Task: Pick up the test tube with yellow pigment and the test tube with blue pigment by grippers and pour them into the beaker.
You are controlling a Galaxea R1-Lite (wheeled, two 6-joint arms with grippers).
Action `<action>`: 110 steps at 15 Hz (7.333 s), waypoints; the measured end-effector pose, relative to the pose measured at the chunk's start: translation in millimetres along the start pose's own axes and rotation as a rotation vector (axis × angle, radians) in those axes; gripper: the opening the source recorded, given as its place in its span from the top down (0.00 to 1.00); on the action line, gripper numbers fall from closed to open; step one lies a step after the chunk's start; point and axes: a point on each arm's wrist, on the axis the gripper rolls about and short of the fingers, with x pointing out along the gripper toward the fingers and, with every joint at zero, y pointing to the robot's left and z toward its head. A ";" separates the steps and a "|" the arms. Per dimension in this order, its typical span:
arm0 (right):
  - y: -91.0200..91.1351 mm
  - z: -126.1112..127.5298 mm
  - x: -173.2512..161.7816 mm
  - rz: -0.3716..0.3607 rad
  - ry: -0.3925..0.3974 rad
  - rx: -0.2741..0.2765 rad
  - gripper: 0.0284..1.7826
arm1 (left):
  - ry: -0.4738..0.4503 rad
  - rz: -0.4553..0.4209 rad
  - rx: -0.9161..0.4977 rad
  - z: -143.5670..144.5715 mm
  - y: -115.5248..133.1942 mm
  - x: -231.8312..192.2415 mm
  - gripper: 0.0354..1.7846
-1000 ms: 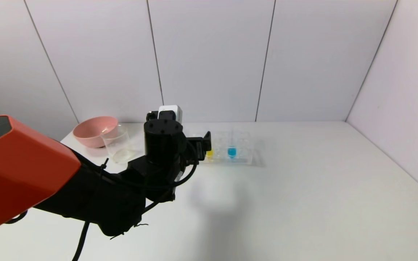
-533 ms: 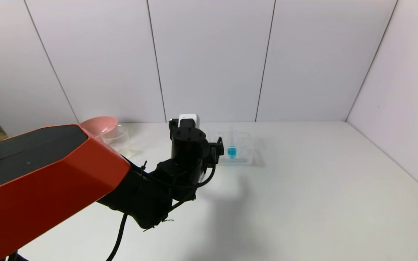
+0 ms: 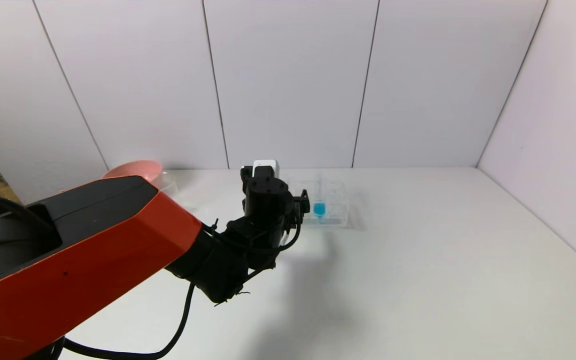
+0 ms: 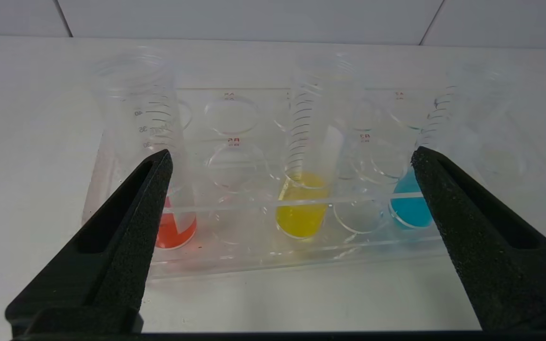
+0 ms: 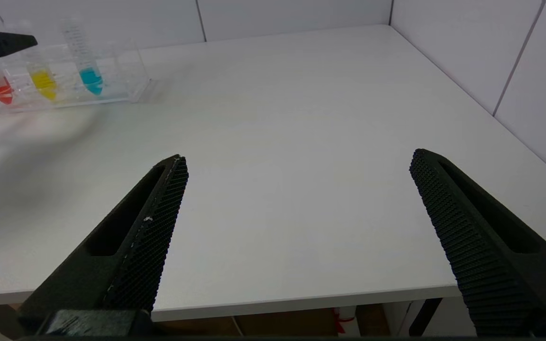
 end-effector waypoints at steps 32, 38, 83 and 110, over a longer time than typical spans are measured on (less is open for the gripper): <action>0.0 0.0 0.0 -0.001 -0.001 0.000 0.04 | 0.012 0.078 0.006 -10.9 18.9 80.5 0.09; 0.0 0.0 0.0 -0.001 0.000 0.000 0.04 | 0.025 0.087 0.013 -16.3 20.2 83.1 0.20; 0.0 0.0 0.0 0.000 0.000 0.000 0.04 | -0.075 0.037 0.092 74.4 -6.1 41.0 0.71; 0.0 0.0 0.0 0.000 0.000 0.000 0.04 | -0.103 0.341 0.061 183.8 177.5 -33.1 0.71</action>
